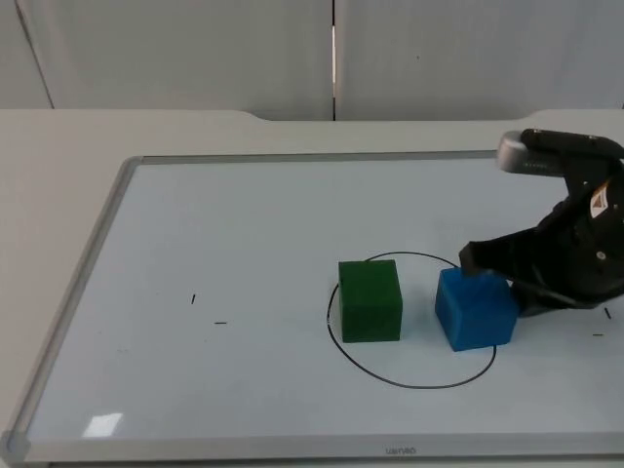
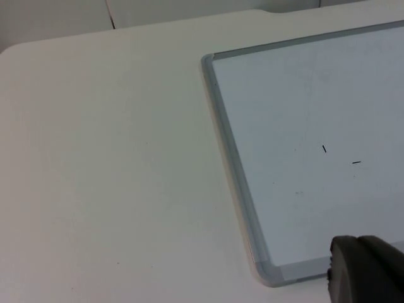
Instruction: Push the two cubes into the marked area.
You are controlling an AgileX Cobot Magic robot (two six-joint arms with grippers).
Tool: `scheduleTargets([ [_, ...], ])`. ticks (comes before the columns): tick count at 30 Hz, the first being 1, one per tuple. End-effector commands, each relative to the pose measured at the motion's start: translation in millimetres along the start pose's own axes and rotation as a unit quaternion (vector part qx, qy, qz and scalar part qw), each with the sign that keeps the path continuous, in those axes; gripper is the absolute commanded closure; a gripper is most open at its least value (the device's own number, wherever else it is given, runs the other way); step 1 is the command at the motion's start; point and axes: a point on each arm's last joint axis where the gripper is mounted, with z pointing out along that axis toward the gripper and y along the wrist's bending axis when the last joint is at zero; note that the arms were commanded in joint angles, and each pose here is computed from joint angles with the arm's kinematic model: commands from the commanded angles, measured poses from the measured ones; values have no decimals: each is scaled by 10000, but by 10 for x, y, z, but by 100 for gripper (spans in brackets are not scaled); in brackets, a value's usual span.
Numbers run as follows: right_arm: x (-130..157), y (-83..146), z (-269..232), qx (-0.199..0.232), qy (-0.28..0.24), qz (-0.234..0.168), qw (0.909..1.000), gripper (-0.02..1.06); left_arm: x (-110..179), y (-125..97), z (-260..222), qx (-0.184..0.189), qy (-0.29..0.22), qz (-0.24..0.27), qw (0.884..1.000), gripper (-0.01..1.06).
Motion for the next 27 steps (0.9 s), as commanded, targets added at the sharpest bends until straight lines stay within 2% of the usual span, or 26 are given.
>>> scheduleTargets([
  [1, -3, 30, -13, -22, -4, -30, 10000, 105, 2, -3, 3, 42, -54, 2, 10000, 105],
  [5, 21, 164, -14, -158, -122, -182, 9996, 105, 2, -3, 3, 42, -54, 2, 10000, 105],
  [16, 49, 257, -16, -247, -163, -167, 9994, 105, 2, -3, 3, 42, -54, 2, 10000, 105],
  [21, 46, 259, -16, -258, -182, -147, 9994, 105, 2, -3, 3, 42, -54, 2, 10000, 105],
  [27, -10, 183, -74, -177, -262, -309, 9990, 105, 2, -3, 3, 42, -54, 2, 10000, 105],
])
